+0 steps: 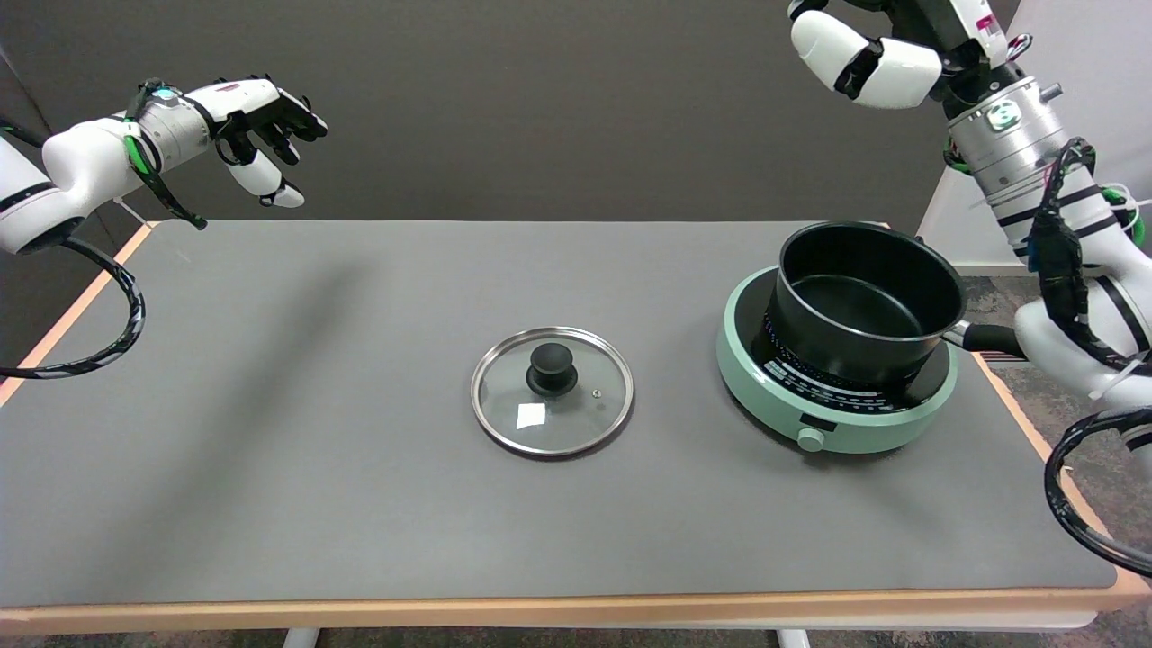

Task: Pick up the pot.

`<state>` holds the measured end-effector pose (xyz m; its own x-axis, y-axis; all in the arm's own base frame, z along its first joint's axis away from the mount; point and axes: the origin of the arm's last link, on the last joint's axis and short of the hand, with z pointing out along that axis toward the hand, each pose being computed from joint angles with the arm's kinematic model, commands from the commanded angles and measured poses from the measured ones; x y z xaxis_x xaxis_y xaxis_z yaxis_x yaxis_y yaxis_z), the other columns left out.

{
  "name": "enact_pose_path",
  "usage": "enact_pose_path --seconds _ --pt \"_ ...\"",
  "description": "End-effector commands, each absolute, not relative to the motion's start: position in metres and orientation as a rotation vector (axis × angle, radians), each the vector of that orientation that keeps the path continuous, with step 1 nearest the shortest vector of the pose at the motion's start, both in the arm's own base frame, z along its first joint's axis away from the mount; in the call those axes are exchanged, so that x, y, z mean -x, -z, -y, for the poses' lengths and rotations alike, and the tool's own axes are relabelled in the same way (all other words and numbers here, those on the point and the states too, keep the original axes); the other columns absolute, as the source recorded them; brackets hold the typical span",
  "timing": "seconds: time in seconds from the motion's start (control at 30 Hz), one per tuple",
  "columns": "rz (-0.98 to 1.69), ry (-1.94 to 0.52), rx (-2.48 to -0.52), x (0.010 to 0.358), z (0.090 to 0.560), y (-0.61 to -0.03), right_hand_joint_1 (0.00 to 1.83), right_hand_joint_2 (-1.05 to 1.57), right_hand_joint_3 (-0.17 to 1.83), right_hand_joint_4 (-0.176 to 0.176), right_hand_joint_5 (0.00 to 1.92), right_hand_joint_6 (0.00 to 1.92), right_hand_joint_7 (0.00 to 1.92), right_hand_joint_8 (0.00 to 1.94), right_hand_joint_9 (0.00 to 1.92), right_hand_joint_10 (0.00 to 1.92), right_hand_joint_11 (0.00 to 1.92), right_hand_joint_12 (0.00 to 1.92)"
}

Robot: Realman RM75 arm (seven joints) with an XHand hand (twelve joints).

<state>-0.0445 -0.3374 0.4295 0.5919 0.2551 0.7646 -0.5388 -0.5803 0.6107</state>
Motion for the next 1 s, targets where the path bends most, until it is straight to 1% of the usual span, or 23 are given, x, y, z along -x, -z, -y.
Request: enact_pose_path --seconds 0.03,0.1,0.13,1.0 --pt "0.241 -1.116 -1.906 0.0475 0.3385 -0.4253 0.73 0.66 0.85 0.038 0.53 0.24 0.63 0.22 0.66 0.45 0.52 1.19" --pt "0.24 -1.114 -1.908 0.0473 0.3384 -0.4244 0.73 0.65 0.86 0.038 0.53 0.24 0.64 0.21 0.65 0.46 0.52 1.2" --pt "0.242 -1.113 -1.909 0.0475 0.3386 -0.4239 0.74 0.63 0.89 0.038 0.53 0.23 0.64 0.2 0.65 0.47 0.52 1.2" --pt "0.252 -1.105 -1.912 0.0504 0.3392 -0.4221 0.74 0.63 0.89 0.038 0.54 0.24 0.64 0.2 0.65 0.48 0.52 1.2"
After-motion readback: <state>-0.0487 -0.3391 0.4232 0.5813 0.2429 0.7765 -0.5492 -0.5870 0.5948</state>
